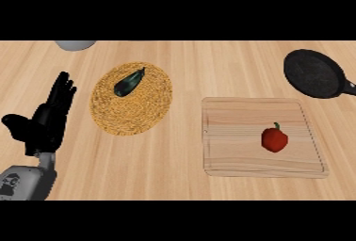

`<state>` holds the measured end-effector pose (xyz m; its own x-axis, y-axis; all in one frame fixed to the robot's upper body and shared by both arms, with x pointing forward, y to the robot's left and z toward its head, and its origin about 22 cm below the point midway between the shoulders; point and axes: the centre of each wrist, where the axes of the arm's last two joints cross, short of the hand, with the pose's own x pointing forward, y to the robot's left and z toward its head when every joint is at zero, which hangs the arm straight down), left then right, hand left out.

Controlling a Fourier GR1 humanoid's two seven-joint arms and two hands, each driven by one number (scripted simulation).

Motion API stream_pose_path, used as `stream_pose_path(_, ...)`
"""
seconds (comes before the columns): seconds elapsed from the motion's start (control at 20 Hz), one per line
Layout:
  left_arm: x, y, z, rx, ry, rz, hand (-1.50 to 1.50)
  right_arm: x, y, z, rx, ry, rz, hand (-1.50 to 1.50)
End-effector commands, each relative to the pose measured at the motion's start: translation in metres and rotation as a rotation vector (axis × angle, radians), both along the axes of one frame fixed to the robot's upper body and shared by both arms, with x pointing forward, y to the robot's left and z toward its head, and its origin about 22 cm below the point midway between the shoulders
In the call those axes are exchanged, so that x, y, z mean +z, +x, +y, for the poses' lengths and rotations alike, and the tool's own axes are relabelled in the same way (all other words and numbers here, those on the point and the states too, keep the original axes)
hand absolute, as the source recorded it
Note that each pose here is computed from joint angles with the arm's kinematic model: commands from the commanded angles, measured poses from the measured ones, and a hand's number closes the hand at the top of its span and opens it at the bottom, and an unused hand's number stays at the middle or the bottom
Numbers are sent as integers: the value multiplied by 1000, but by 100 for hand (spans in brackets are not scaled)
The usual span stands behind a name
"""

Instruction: Pick the bell pepper from the cutting board and place it in the pan

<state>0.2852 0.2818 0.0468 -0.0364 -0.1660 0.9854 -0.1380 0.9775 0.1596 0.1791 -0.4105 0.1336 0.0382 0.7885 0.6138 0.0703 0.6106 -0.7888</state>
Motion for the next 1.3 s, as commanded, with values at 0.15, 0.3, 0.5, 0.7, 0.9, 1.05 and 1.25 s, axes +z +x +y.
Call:
stream_pose_path(0.15,1,4,1,-28,-14,-1,0,92,15,34,-20,-127,78,-150)
stream_pose_path(0.3,12,0,-2,-25,-4,-7,0,81,22,53,-45,-156,65,-150)
stream_pose_path(0.5,1,5,-4,-53,2,8,0,107,40,65,-20,-119,104,-150)
stream_pose_path(0.7,7,7,-19,-58,-22,22,0,65,46,84,90,-55,160,-150)
stream_pose_path(0.9,7,8,-13,-44,7,0,0,62,59,96,113,-48,176,-150)
stream_pose_path(1.05,26,21,-6,-40,-2,4,0,53,50,121,66,-92,238,-150)
stream_pose_path(1.25,8,19,-18,-41,-11,9,0,53,58,117,17,-76,268,-150)
